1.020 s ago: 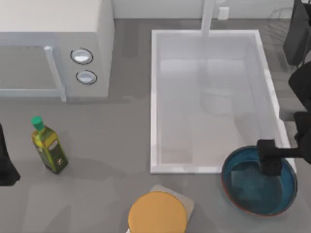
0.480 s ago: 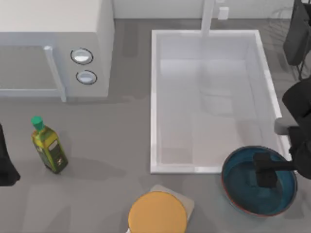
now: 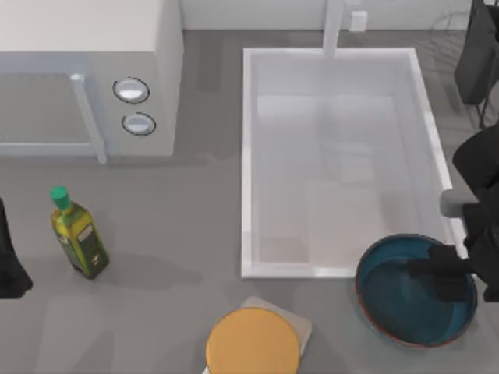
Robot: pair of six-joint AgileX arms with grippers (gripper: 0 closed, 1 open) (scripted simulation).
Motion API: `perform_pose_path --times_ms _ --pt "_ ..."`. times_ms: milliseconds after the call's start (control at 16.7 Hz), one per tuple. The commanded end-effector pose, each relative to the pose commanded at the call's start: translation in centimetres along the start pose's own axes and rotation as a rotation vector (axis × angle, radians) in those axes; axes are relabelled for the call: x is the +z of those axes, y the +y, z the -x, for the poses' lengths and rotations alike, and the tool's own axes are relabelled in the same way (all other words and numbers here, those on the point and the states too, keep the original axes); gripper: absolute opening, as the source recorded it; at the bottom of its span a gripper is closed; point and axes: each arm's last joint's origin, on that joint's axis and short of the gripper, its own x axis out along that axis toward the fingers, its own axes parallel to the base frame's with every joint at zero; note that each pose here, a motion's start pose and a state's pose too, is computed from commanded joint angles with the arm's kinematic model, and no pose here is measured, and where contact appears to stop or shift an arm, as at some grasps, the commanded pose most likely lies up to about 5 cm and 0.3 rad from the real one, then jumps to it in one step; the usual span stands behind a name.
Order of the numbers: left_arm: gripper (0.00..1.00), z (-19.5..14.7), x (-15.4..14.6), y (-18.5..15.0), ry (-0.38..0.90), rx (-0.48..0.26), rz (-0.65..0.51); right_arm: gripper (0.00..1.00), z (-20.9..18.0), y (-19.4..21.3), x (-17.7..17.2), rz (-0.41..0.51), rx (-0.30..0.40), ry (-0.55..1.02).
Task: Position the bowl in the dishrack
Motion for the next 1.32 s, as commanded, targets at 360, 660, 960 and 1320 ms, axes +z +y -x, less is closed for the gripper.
perform_pose_path --times_ms 360,660,960,1320 --pt "1.0 0.0 0.0 0.0 0.0 0.0 0.0 0.0 0.0 0.0 0.0 0.0 0.0 0.0" --pt "1.0 0.0 0.0 0.0 0.0 0.0 0.0 0.0 0.0 0.0 0.0 0.0 0.0 0.0" --pt "1.0 0.0 0.0 0.0 0.0 0.0 0.0 0.0 0.9 0.3 0.5 0.0 0.002 -0.002" --pt "1.0 0.0 0.0 0.0 0.0 0.0 0.0 0.0 8.5 1.0 3.0 -0.004 -0.006 0.019"
